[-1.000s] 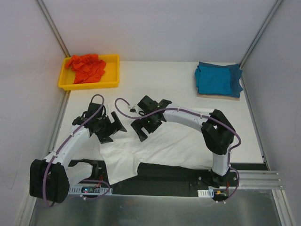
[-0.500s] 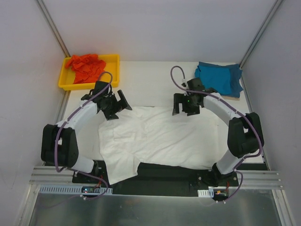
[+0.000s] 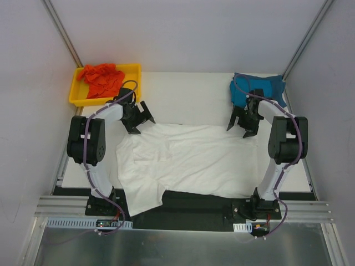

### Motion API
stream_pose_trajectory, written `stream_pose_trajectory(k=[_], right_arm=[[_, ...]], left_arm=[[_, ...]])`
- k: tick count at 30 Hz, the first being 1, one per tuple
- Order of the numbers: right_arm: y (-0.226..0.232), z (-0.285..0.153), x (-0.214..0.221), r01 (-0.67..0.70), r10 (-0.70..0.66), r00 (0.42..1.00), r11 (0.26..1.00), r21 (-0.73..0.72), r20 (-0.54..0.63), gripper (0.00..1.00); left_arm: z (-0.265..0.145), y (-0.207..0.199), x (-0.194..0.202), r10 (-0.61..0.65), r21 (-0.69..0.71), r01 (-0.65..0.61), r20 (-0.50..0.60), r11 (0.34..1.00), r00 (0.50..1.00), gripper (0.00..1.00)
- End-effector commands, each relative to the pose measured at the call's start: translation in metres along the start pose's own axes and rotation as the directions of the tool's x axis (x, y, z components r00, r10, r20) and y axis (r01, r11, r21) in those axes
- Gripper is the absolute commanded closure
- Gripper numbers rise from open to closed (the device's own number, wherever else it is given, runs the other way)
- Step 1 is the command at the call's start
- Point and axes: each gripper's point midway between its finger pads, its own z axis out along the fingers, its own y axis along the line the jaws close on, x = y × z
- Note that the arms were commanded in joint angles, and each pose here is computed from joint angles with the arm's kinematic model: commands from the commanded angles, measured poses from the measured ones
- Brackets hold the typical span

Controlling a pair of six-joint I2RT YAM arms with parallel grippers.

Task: Fold and stack the t-shirts
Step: Fold the tshirt

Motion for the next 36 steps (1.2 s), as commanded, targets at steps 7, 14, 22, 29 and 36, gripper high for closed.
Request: stream_pose_trajectory(k=[7, 14, 22, 29, 36], right_arm=[[0.003, 0.017, -0.039, -0.037, 0.037, 0.999, 0.999, -0.002, -0.033, 0.04], [-0.004, 0.014, -0.066, -0.043, 0.043, 0.999, 0.999, -0.004, 0.011, 0.04], [0.001, -0.031, -0.077, -0.003, 0.001, 0.989, 1.0, 0.016, 0.147, 0.04], [-0.009, -0.113, -0.061, -0.03, -0.002, 0.913, 0.997, 0.073, 0.409, 0.04], [-0.041, -0.127, -0.04, -0.189, 0.136, 0.831, 0.981, 0.043, 0.54, 0.04]], left_arm=[[0.017, -0.01, -0.056, -0.021, -0.005, 0.021, 0.079, 1.0, 0.997, 0.01], [0.012, -0.026, -0.079, 0.001, 0.036, -0.006, 0.116, 0.999, 0.993, 0.01], [-0.037, -0.048, -0.08, 0.04, 0.098, -0.06, 0.195, 0.993, 0.98, 0.01], [-0.095, -0.032, -0.029, 0.044, 0.095, -0.07, 0.254, 0.993, 0.966, 0.01], [-0.114, 0.029, 0.065, 0.077, -0.089, -0.063, 0.154, 0.994, 0.985, 0.01]])
